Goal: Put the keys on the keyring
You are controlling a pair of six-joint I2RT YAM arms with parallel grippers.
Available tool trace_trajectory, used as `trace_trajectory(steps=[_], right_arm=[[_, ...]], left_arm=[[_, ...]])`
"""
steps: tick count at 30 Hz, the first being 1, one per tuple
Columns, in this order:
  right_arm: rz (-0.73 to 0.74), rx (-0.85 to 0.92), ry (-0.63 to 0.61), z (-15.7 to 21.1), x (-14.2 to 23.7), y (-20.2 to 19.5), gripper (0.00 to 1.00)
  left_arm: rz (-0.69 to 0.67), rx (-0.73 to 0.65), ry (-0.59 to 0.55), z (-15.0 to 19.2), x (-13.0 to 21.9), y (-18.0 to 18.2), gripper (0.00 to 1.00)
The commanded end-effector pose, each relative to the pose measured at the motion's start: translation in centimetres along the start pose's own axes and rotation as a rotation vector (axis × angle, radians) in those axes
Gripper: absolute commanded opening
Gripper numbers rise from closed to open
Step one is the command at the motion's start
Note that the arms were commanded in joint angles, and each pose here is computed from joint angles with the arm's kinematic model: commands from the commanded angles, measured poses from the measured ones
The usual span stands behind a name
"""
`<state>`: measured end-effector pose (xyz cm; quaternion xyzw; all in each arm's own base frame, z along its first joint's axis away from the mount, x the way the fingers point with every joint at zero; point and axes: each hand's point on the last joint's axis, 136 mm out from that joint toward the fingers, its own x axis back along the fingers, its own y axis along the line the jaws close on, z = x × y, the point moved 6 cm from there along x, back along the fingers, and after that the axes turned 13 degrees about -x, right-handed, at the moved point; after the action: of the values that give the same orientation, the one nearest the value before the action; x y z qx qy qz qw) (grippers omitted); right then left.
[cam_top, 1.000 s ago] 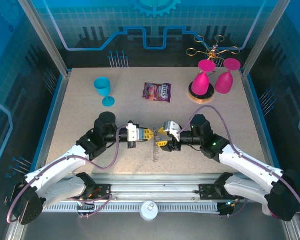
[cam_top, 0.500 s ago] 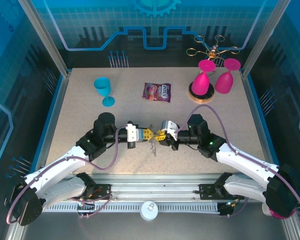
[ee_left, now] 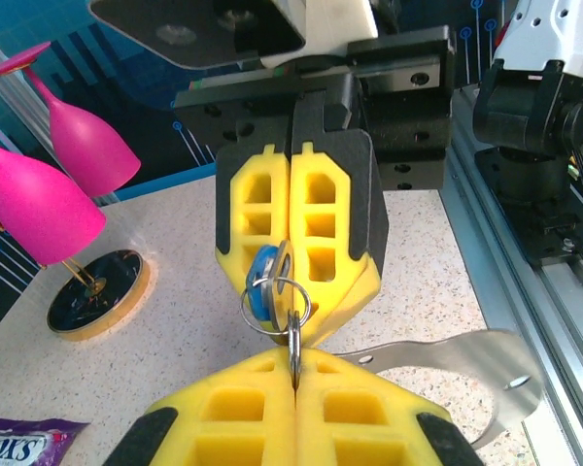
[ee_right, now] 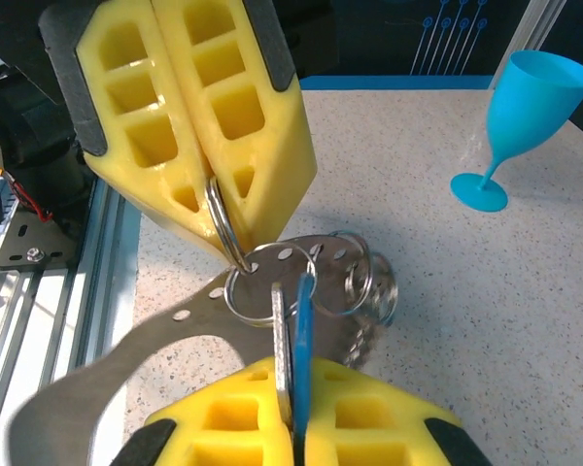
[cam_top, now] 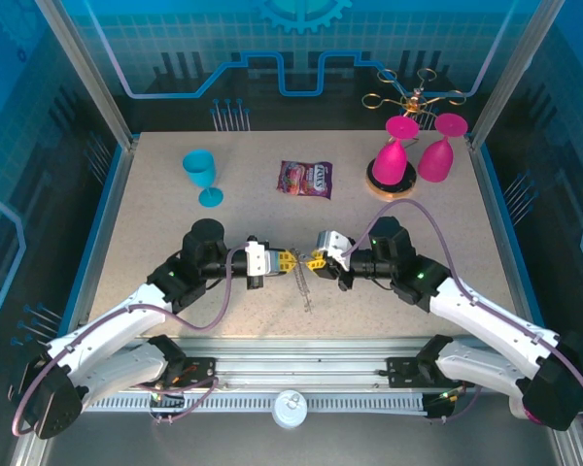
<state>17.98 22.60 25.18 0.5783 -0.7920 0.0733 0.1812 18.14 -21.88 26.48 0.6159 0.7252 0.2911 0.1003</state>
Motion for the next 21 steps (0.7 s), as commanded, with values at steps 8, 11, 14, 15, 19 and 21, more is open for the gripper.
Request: trace_trajectory(steps=[8,11,14,15,19,21], right_arm=[[-0.056,0.056,0.055,-1.6,-0.1,1.2,0.00],[-0.062,0.078,0.092,-1.4,-0.5,1.5,0.00],[-0.032,0.089,0.120,-1.0,-0.8,1.2,0.00],[-0.022,0.088,0.125,-0.9,-0.9,1.1,0.00],[0.004,0.095,0.127,-0.9,-0.8,0.9,0.00],[0.024,0.104,0.116,-1.3,-0.6,0.7,0.00]], left_arm=[[-0.018,-0.027,0.008,-0.6,0.0,0.8,0.00],[-0.029,-0.011,0.014,-0.5,-0.1,1.0,0.00],[-0.032,-0.010,0.006,-0.6,-0.1,1.1,0.00],[-0.031,-0.010,0.005,-0.6,-0.2,1.1,0.00],[-0.025,-0.008,0.023,-0.3,-0.2,1.0,0.00],[-0.013,-0.004,0.046,0.0,-0.3,0.9,0.00]])
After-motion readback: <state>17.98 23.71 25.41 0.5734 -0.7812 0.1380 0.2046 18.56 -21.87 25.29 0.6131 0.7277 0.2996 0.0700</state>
